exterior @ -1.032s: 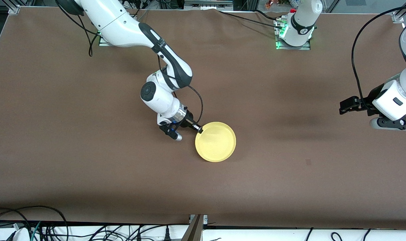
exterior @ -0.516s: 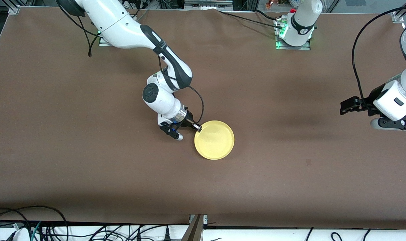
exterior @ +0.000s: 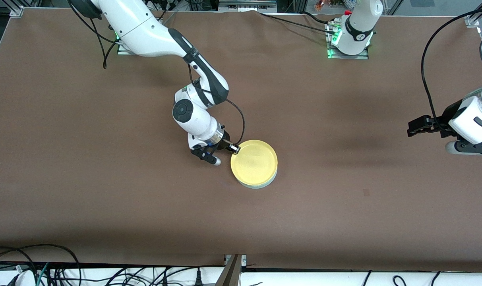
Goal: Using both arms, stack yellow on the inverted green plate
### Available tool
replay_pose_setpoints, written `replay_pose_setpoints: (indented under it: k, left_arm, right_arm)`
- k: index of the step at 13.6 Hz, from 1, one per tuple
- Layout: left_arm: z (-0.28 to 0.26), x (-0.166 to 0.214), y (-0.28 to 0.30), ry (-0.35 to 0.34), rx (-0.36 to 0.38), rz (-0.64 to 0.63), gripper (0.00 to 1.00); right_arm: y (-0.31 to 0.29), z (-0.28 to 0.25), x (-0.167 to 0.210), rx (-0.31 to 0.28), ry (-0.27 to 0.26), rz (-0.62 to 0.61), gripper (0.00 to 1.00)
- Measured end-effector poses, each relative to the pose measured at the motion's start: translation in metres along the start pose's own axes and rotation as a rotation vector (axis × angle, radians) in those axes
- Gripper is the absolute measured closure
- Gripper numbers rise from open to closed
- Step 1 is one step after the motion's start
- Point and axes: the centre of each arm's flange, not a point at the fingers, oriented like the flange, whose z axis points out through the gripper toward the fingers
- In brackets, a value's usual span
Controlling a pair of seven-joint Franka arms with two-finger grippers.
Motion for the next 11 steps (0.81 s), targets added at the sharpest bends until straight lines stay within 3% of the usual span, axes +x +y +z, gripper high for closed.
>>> replay_pose_setpoints:
  k: [5, 6, 11]
  left_arm:
    - [0.0, 0.0, 0.0, 0.0, 0.0, 0.0, 0.0]
    - [0.0, 0.0, 0.0, 0.0, 0.0, 0.0, 0.0]
    - [0.001, 0.0, 0.0, -0.001, 0.0, 0.0, 0.0]
  right_arm:
    - [-0.003, 0.001, -0.005, -0.009, 0.008, -0.03, 0.98]
    - [-0.004, 0.001, -0.007, -0.009, 0.007, -0.034, 0.93]
    - [-0.017, -0.024, 0.0, -0.002, 0.026, -0.049, 0.39]
